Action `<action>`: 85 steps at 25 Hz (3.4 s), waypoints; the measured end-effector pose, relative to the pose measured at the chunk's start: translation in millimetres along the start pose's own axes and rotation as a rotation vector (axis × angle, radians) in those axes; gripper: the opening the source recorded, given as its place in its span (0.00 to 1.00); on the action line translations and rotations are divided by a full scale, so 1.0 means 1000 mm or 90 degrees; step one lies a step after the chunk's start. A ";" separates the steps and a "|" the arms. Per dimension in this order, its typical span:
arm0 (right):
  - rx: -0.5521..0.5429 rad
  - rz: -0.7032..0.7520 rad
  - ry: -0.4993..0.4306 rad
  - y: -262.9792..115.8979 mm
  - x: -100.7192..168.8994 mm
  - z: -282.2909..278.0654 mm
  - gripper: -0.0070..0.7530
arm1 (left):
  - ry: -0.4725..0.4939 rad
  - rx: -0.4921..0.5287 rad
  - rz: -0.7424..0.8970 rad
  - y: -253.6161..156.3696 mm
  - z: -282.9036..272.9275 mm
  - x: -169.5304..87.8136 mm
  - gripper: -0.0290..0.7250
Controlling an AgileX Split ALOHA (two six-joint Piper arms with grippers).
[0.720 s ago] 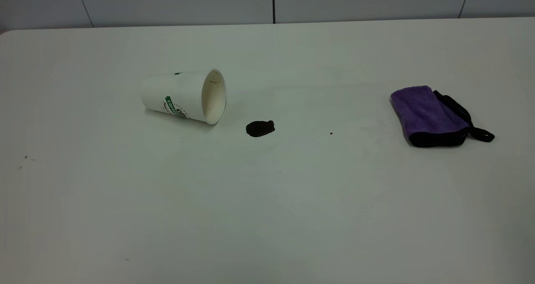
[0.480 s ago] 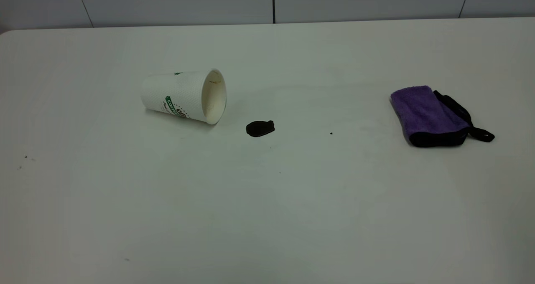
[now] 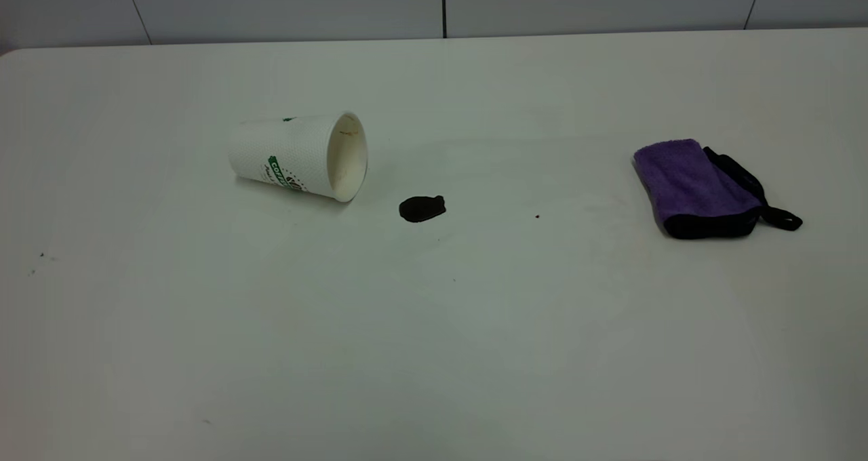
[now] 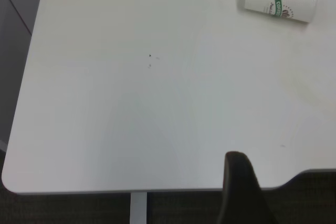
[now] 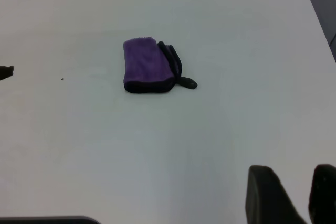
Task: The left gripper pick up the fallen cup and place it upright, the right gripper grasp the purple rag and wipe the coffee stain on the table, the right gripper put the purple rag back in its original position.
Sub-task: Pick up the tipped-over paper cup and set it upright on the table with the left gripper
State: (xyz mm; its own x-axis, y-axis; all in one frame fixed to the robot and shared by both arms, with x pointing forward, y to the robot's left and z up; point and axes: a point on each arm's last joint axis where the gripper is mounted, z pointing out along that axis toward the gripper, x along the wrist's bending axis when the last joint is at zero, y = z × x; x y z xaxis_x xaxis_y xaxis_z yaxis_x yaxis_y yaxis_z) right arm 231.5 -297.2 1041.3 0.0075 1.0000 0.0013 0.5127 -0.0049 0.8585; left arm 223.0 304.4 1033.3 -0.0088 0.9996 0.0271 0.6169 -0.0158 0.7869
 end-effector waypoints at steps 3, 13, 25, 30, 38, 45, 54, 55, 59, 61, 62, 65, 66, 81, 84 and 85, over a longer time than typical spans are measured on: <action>0.000 0.000 0.000 0.000 0.000 0.000 0.32 | 0.000 0.000 0.000 0.000 0.000 0.000 0.65; 0.000 0.000 0.000 0.000 0.000 0.000 0.32 | 0.000 0.000 0.000 0.000 0.000 0.000 0.65; 0.000 0.000 0.000 0.000 0.000 0.000 0.32 | 0.000 0.000 0.000 0.000 0.000 0.000 0.65; 0.000 0.000 0.000 0.000 0.000 0.000 0.32 | 0.041 0.010 -0.009 0.009 -0.001 0.006 0.66; 0.000 0.000 0.000 0.000 0.000 0.000 0.32 | 0.076 0.131 0.016 0.083 0.028 0.011 0.86; 0.000 0.000 0.000 0.000 0.000 0.000 0.32 | 0.036 0.187 0.038 0.153 0.105 0.001 0.95; 0.000 0.000 0.000 0.000 0.000 0.000 0.32 | 0.037 0.303 0.183 0.211 0.249 -0.078 0.95; 0.000 0.000 0.000 0.000 0.000 0.000 0.32 | 0.049 0.310 0.206 0.213 0.261 -0.093 0.95; 0.000 0.000 0.000 0.000 0.000 0.000 0.32 | 0.110 0.345 0.296 0.209 0.315 -0.159 0.94; 0.000 0.000 0.000 0.000 0.000 0.000 0.32 | 0.136 0.354 0.340 0.203 0.339 -0.189 0.94; 0.000 0.000 0.000 0.000 0.000 0.000 0.32 | 0.146 0.359 0.358 0.199 0.346 -0.201 0.94; 0.000 0.000 0.000 0.000 0.000 0.000 0.32 | 0.155 0.374 0.396 0.185 0.372 -0.231 0.94; 0.000 0.000 0.000 0.000 0.000 0.000 0.32 | 0.153 0.371 0.402 0.184 0.377 -0.237 0.94; 0.000 0.000 0.000 0.000 0.000 0.000 0.32 | 0.178 0.369 0.512 0.116 0.446 -0.261 0.92; 0.000 0.000 0.000 0.000 0.000 0.000 0.32 | 0.192 0.347 0.535 0.105 0.459 -0.261 0.91; 0.000 0.000 0.000 0.000 0.000 0.000 0.32 | 0.202 0.341 0.542 0.102 0.463 -0.260 0.90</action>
State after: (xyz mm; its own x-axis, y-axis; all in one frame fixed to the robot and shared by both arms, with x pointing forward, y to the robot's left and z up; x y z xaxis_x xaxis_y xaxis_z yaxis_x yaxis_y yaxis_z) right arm 231.5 -297.2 1041.3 0.0075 1.0000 0.0013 0.5127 -0.0049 0.8585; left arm 652.3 53.9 820.7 0.4332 0.6101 0.6634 0.7821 -0.6203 0.0597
